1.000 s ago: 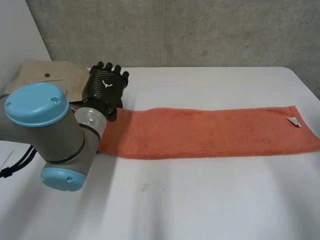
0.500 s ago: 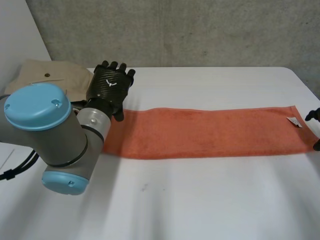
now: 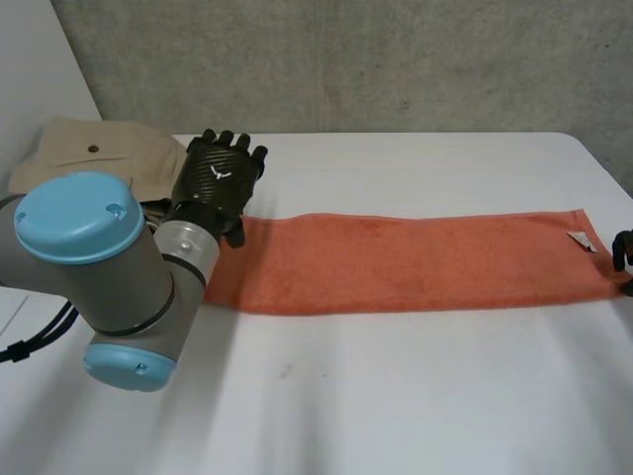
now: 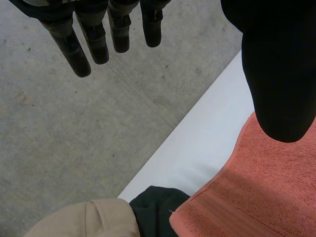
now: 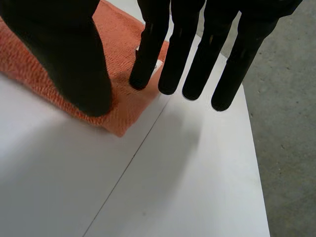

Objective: Fold the laundry.

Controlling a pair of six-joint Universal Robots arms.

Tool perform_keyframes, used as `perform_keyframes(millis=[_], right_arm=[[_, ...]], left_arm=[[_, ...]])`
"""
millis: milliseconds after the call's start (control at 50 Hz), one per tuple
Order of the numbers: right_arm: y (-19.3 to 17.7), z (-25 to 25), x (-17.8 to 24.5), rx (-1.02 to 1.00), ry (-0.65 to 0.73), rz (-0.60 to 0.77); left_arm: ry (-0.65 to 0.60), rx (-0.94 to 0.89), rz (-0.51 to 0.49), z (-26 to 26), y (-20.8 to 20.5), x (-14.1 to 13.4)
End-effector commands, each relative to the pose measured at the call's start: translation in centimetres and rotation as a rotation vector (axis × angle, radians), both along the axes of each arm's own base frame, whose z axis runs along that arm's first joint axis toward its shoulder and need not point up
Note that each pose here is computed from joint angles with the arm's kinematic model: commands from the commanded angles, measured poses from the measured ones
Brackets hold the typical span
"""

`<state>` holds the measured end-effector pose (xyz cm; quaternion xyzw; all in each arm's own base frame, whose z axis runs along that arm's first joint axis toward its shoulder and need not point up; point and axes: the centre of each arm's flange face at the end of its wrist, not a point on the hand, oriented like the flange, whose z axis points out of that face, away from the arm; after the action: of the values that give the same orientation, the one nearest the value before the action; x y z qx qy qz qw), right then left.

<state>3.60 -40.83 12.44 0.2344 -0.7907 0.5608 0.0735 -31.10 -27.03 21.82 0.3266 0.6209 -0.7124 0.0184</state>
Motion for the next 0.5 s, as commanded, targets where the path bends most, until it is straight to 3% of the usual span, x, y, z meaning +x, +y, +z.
perform_keyframes(millis=[20,240,380,500], right_arm=[[-0.3,-0.4,-0.3,-0.012,0.002,-0.009],[-1.6,2.0,-6.6,-0.079,0.057,-0.145],[-2.9,4.8,-10.3,-0.149,0.244,-0.273],[-3.5,7.0,-7.8,-0.222,0.281,-0.193]], left_arm=[[0.000,0.002,0.001,-0.1,0.0,0.0],[-0.001,0.003,0.000,0.1,0.3,0.2],[-0.004,0.007,0.001,0.0,0.5,0.3],[0.006,-0.008,0.008,0.8,0.8,0.8]])
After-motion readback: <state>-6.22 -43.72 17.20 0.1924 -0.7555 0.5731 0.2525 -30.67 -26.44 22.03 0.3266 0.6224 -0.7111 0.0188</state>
